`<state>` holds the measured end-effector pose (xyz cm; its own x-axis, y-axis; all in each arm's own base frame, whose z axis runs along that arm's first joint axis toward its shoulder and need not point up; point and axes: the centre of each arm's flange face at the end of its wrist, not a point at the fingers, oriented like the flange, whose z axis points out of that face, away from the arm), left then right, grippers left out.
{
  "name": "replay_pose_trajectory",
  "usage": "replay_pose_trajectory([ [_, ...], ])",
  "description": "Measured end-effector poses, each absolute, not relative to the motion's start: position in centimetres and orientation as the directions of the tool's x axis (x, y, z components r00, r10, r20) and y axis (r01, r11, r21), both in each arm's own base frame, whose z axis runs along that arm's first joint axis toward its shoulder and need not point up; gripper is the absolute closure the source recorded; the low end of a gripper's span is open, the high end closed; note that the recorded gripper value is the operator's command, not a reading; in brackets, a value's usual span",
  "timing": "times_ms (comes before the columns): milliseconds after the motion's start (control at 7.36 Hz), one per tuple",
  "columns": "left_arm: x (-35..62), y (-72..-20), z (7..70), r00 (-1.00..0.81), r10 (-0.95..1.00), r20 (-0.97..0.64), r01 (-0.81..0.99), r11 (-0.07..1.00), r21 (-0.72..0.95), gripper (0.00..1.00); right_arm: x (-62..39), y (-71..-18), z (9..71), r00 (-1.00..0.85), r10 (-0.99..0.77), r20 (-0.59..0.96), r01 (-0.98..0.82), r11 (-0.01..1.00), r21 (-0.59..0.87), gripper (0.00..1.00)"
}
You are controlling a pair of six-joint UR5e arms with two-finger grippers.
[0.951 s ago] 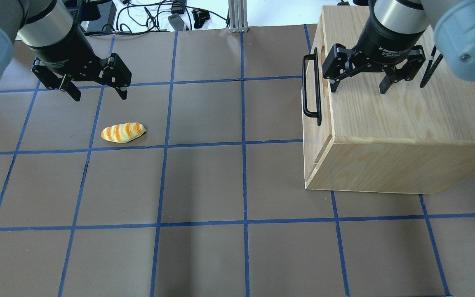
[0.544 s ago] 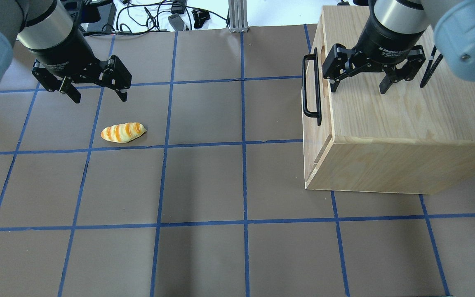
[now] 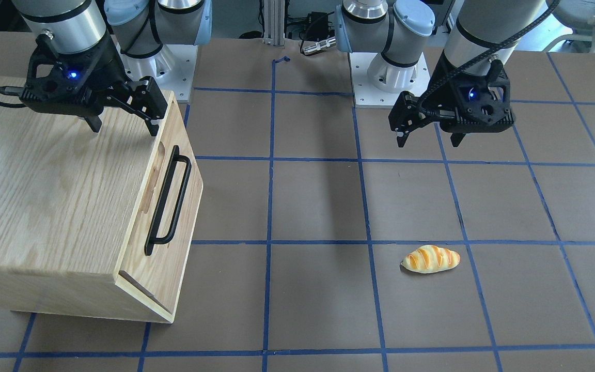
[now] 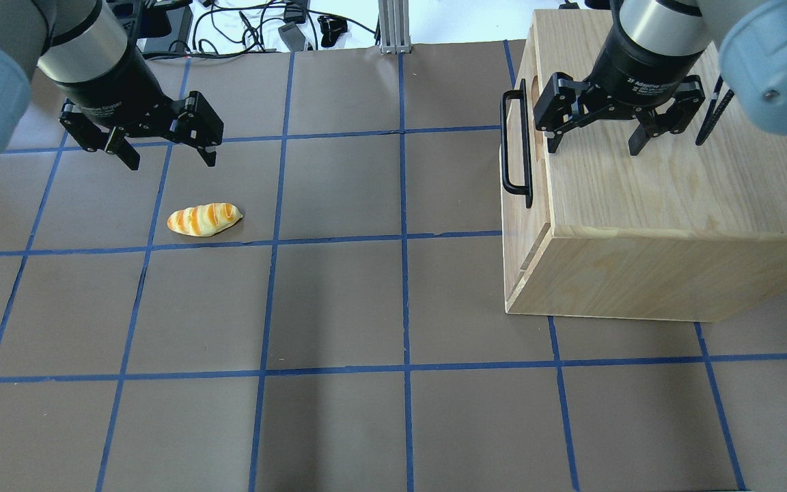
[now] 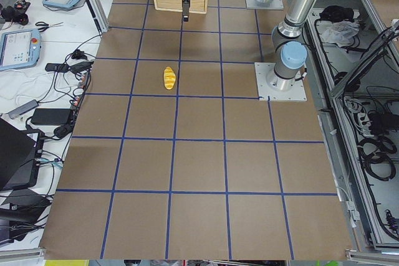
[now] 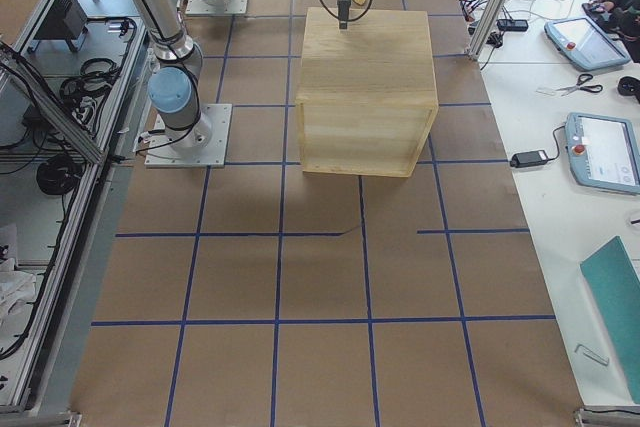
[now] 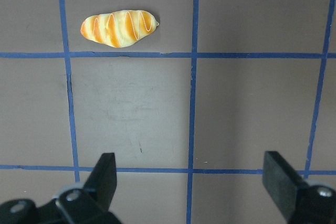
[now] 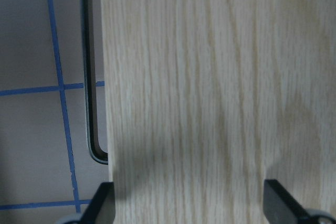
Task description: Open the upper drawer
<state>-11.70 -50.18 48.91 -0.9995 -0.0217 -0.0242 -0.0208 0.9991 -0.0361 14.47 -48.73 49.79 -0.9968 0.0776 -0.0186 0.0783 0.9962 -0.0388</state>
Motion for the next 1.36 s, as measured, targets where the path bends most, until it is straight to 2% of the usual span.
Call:
replay_pose_trajectory([
  [816, -11.1, -51.4, 48.1, -1.000, -0.018, -0.021, -0.017, 0.999, -0.039, 0.00, 14.5, -48.7, 49.8, -0.997, 0.078, -0.019, 0.078, 0.996, -0.039, 0.00],
  [1359, -16.8, -53.1, 47.0, -0.995, 0.012, 0.103, 0.001, 0.995, -0.103, 0.00, 14.5, -48.7, 49.8, -0.997, 0.078, -0.018, 0.078, 0.996, -0.039, 0.00],
])
